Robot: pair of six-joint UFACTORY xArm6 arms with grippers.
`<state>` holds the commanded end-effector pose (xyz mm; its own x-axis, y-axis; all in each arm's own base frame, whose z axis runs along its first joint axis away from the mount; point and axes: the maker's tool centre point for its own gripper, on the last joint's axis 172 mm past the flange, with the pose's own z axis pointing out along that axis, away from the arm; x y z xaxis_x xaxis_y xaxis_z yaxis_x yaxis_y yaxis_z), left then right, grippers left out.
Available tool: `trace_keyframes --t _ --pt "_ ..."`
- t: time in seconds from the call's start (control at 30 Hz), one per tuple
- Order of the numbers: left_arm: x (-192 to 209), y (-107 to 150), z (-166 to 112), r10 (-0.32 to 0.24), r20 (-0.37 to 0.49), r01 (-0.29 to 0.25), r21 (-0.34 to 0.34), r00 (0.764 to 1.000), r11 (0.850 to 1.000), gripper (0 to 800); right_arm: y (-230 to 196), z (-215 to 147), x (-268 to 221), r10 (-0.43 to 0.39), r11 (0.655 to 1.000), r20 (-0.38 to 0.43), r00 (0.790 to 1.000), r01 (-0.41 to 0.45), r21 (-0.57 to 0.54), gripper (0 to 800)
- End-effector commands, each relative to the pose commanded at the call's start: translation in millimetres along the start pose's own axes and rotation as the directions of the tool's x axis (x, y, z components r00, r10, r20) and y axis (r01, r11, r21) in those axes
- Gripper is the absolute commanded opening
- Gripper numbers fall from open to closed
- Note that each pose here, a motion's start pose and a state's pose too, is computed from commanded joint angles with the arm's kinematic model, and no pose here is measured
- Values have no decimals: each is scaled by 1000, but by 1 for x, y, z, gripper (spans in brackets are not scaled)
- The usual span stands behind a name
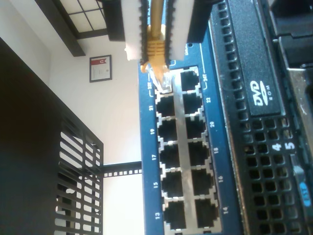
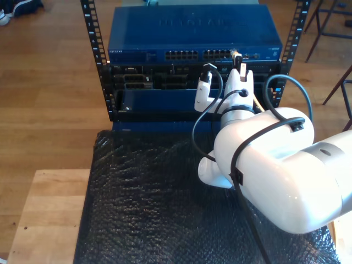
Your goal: Grab the cable and plug it in
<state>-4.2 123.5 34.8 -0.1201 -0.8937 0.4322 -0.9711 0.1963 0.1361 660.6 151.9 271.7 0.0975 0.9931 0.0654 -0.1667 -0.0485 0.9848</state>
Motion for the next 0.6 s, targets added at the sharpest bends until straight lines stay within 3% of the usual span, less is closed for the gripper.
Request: trace_keyframes --t 0.6 --pt "0 0 0 0 0 0 0 1000 1000 800 -1 3 1 2 1000 -1 1000 -2 7 0"
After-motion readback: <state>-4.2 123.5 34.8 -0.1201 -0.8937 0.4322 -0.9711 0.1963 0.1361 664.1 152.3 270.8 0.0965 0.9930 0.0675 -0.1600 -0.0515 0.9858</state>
